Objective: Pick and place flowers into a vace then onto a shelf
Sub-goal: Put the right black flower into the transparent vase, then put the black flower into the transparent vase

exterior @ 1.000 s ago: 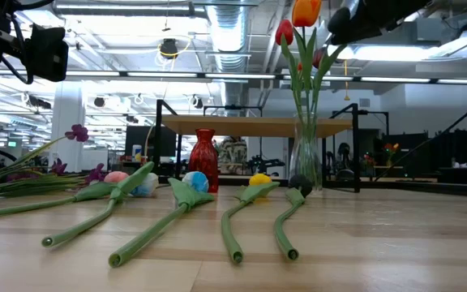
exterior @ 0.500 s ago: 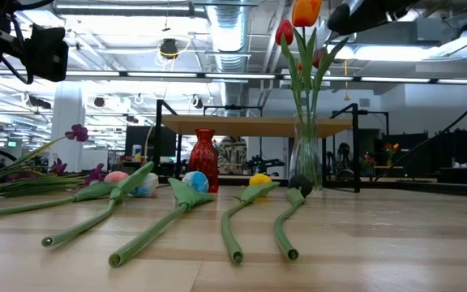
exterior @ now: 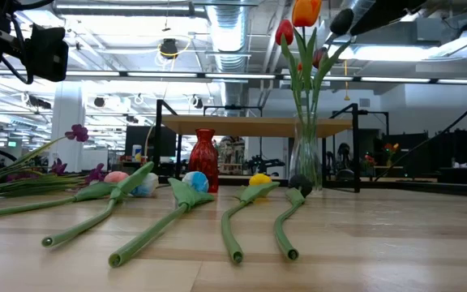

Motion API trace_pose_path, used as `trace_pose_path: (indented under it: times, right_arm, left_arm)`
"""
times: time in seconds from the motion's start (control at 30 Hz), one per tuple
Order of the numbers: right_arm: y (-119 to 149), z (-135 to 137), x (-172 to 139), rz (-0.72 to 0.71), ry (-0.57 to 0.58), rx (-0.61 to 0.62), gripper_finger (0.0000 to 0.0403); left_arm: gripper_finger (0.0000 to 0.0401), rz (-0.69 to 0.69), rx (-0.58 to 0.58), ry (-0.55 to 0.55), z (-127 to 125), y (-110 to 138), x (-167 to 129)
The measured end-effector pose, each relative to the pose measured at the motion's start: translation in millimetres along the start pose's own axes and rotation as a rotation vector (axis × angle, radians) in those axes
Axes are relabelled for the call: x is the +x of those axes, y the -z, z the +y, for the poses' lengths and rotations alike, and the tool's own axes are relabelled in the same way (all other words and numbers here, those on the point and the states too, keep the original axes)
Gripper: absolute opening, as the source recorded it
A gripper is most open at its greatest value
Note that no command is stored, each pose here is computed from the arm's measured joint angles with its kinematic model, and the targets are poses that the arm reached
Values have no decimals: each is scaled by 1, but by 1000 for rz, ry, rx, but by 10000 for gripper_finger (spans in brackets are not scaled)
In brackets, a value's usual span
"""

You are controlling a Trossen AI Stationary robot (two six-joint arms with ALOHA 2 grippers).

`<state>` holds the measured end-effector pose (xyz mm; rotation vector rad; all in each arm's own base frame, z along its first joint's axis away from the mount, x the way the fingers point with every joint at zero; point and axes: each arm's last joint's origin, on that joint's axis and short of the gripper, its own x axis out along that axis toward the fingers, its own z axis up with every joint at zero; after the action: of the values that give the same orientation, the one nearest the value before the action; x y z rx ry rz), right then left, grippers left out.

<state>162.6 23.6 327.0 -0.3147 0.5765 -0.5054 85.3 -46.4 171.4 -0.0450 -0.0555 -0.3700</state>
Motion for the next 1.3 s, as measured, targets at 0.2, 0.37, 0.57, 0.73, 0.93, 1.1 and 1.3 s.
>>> trace_pose_path:
  times: [0.2,0.37,0.57,0.73,0.93,1.1,1.3]
  right_arm:
    - [-1,2,-3,-8,-18,-2,134]
    - [1,7,-8,-3,-65,65,134]
    - [3,16,-13,38,-243,234,134]
    - [4,29,-12,118,-352,408,134]
    - [5,55,-1,225,-332,557,134]
    - [10,85,23,350,-228,694,134]
    - [26,124,58,473,-51,862,132]
  left_arm:
    - [302,0,0,0,0,0,0]
    - [302,0,0,0,0,0,0]
    - [302,0,0,0,0,0,0]
    - [302,0,0,0,0,0,0]
    - [302,0,0,0,0,0,0]
    - [302,0,0,0,0,0,0]
    - [302,0,0,0,0,0,0]
